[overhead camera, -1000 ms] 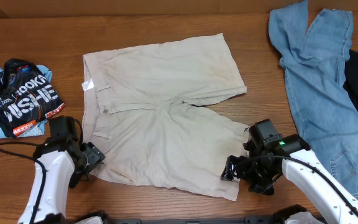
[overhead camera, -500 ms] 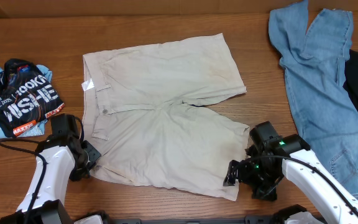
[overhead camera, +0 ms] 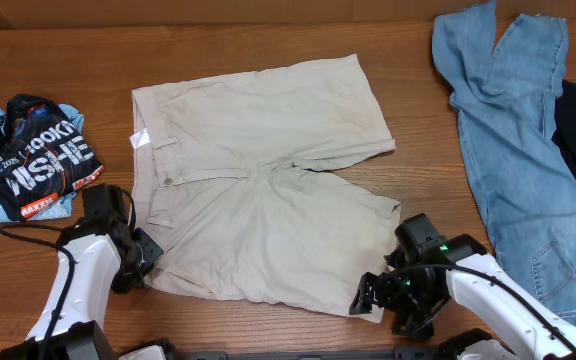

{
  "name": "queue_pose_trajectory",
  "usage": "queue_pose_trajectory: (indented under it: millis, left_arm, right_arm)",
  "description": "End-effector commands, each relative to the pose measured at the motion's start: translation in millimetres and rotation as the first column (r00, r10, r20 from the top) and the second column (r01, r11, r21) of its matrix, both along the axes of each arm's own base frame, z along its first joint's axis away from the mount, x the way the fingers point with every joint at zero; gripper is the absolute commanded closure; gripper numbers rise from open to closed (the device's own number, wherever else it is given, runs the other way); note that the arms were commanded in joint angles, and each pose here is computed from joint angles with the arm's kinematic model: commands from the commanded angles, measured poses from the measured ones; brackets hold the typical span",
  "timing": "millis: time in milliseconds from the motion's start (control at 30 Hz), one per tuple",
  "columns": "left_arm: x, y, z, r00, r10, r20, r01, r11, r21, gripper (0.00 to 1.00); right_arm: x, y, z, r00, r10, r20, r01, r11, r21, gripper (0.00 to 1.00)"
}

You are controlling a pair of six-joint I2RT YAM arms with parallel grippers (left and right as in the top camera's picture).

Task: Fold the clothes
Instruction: 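Grasp the left and right leg hems with both grippers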

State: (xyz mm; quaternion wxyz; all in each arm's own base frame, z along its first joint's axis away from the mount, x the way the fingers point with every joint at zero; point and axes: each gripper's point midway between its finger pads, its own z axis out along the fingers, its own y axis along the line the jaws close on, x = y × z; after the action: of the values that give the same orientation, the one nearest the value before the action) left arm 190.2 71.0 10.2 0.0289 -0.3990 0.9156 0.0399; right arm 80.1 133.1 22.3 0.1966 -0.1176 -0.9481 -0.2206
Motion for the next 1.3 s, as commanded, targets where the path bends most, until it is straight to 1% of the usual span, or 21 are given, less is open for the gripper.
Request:
queue_pose_trajectory:
  millis: [0, 100, 133, 200, 300, 367, 400, 433, 767, 833, 900, 933, 967, 1000, 1267]
  left_arm:
    - [-6, -1, -3, 0.999, -0.029, -0.028, 0.029, 1.0, -0.009, 0.96]
    - [-6, -1, -3, 0.999, -0.035, -0.029, 0.035, 0.999, -0.01, 0.96]
    - [-6, -1, -3, 0.999, -0.036, -0.031, 0.035, 0.999, -0.01, 0.96]
    - [-7, -1, -3, 0.999, -0.036, -0.031, 0.035, 0.999, -0.01, 0.96]
    - [-7, -1, -3, 0.999, -0.036, -0.031, 0.035, 0.999, -0.01, 0.96]
    - [-7, -1, -3, 0.999, -0.036, -0.031, 0.035, 0.999, -0.01, 0.96]
    - [-7, -1, -3, 0.999, -0.036, -0.031, 0.035, 0.999, -0.01, 0.96]
    - [-7, -1, -3, 0.999, -0.036, -0.031, 0.035, 0.999, -0.01, 0.96]
    - [-8, -1, -3, 0.999, -0.037, -0.039, 0.036, 0.999, -0.012, 0.96]
    - [-8, -1, -3, 0.999, -0.036, -0.039, 0.036, 0.999, -0.012, 0.96]
    - [-8, -1, -3, 0.999, -0.036, -0.039, 0.036, 0.999, -0.012, 0.96]
    - [-8, -1, -3, 0.999, -0.036, -0.039, 0.036, 0.999, -0.012, 0.96]
    - [-8, -1, -3, 0.999, -0.036, -0.039, 0.036, 0.999, -0.012, 0.96]
    - [-8, -1, -3, 0.999, -0.036, -0.039, 0.036, 0.999, -0.013, 0.96]
    - [-9, -2, -3, 0.999, -0.036, -0.041, 0.036, 0.999, -0.013, 0.96]
  right_arm:
    - [5, 3, -4, 1.0, -0.013, 0.023, 0.013, 1.0, 0.01, 0.02]
    - [9, 5, -4, 0.999, -0.012, 0.04, 0.012, 1.0, 0.017, 0.09]
    - [10, 5, -5, 0.999, -0.01, 0.049, 0.009, 1.0, 0.016, 0.22]
    - [13, 6, -5, 0.998, -0.01, 0.065, 0.009, 1.0, 0.021, 0.42]
    - [15, 6, -5, 0.997, -0.013, 0.072, 0.011, 1.0, 0.024, 0.61]
    - [15, 6, -5, 0.997, -0.013, 0.071, 0.012, 1.0, 0.024, 0.76]
    - [15, 6, -5, 0.997, -0.013, 0.072, 0.011, 1.0, 0.024, 0.94]
    - [15, 7, -5, 0.997, -0.013, 0.072, 0.012, 1.0, 0.024, 0.96]
    - [18, 1, -9, 0.996, -0.026, 0.08, 0.028, 0.999, -0.022, 0.96]
    - [16, -1, -9, 0.997, -0.026, 0.07, 0.028, 0.999, -0.029, 0.94]
    - [15, -2, -10, 0.997, -0.028, 0.065, 0.03, 0.999, -0.037, 0.8]
    - [15, -2, -10, 0.997, -0.027, 0.066, 0.03, 0.999, -0.039, 0.67]
    - [15, -3, -10, 0.997, -0.027, 0.068, 0.03, 0.999, -0.043, 0.61]
    - [15, -4, -11, 0.997, -0.026, 0.071, 0.029, 0.998, -0.049, 0.58]
    - [17, -1, -18, 0.995, -0.035, 0.093, 0.038, 0.999, -0.023, 0.58]
